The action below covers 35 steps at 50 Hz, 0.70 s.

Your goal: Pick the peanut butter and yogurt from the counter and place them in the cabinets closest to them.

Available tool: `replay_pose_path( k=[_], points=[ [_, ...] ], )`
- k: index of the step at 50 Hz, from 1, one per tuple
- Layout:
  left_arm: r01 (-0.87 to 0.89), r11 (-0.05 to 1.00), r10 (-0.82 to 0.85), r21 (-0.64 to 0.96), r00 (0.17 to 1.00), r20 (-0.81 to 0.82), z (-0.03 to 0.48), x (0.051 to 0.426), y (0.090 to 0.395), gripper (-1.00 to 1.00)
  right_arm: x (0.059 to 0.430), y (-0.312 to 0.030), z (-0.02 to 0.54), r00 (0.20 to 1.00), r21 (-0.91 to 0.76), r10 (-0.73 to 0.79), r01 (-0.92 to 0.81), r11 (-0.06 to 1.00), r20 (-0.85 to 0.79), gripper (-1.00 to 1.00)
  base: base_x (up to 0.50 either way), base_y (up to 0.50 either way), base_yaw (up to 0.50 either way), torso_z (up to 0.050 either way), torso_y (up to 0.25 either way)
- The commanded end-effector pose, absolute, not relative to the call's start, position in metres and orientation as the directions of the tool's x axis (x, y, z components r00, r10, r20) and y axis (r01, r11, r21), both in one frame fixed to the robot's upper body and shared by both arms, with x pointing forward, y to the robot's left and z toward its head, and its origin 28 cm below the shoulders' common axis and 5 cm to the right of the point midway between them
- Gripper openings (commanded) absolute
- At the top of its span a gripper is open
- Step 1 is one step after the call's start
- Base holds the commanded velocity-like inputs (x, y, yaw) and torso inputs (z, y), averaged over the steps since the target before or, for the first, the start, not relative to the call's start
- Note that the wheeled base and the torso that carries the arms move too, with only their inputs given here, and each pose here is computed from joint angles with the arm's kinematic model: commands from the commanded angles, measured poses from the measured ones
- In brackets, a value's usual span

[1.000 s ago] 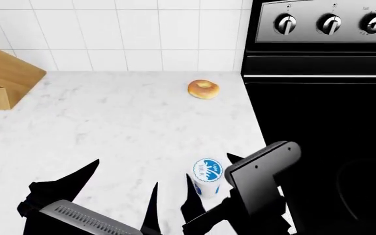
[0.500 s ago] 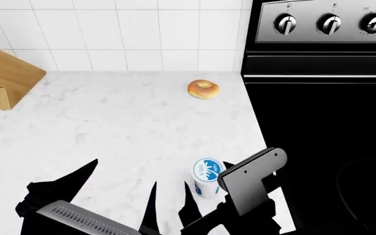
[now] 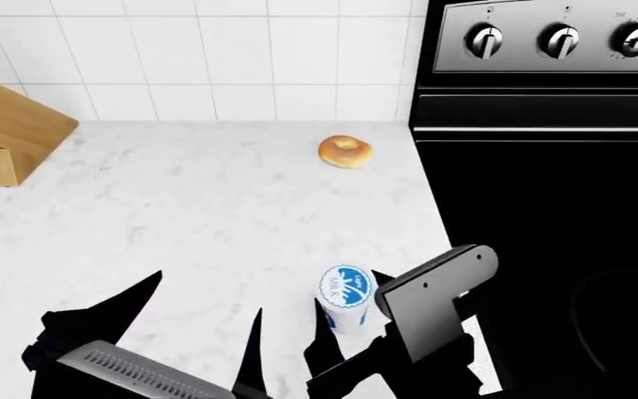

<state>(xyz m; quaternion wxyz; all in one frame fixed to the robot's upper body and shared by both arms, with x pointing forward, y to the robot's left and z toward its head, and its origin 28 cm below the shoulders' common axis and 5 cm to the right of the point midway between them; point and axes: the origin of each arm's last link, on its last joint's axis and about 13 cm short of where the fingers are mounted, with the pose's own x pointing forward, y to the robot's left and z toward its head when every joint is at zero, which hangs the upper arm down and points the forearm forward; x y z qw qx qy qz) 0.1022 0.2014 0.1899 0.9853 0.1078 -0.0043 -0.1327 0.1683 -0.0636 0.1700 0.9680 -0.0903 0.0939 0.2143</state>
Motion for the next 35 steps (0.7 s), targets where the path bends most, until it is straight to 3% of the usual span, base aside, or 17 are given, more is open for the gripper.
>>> replay_pose_path(
  k=[1,9,21,35],
  points=[
    [0.258,0.943,-0.259,0.211,0.966,-0.021,0.189,0.102,0.202,1.0,0.158,-0.066,0.21,0.905,-0.124,0.421,-0.425,0.897,-0.059,-1.0,0.0,0.0,0.0,0.0,0.0],
    [0.261,0.942,-0.263,0.209,0.965,-0.019,0.188,0.101,0.202,1.0,0.139,-0.068,0.255,0.904,-0.126,0.401,-0.384,0.914,0.148,-1.0,0.0,0.0,0.0,0.0,0.0],
    [0.269,0.942,-0.271,0.202,0.962,-0.016,0.186,0.098,0.204,1.0,0.118,-0.064,0.311,0.827,-0.019,0.329,-0.36,0.933,0.456,-1.0,0.0,0.0,0.0,0.0,0.0],
    [0.294,0.934,-0.295,0.202,0.955,-0.025,0.184,0.098,0.2,1.0,0.089,-0.061,0.377,0.717,0.005,0.283,-0.371,0.929,0.637,-1.0,0.0,0.0,0.0,0.0,0.0]
  ],
)
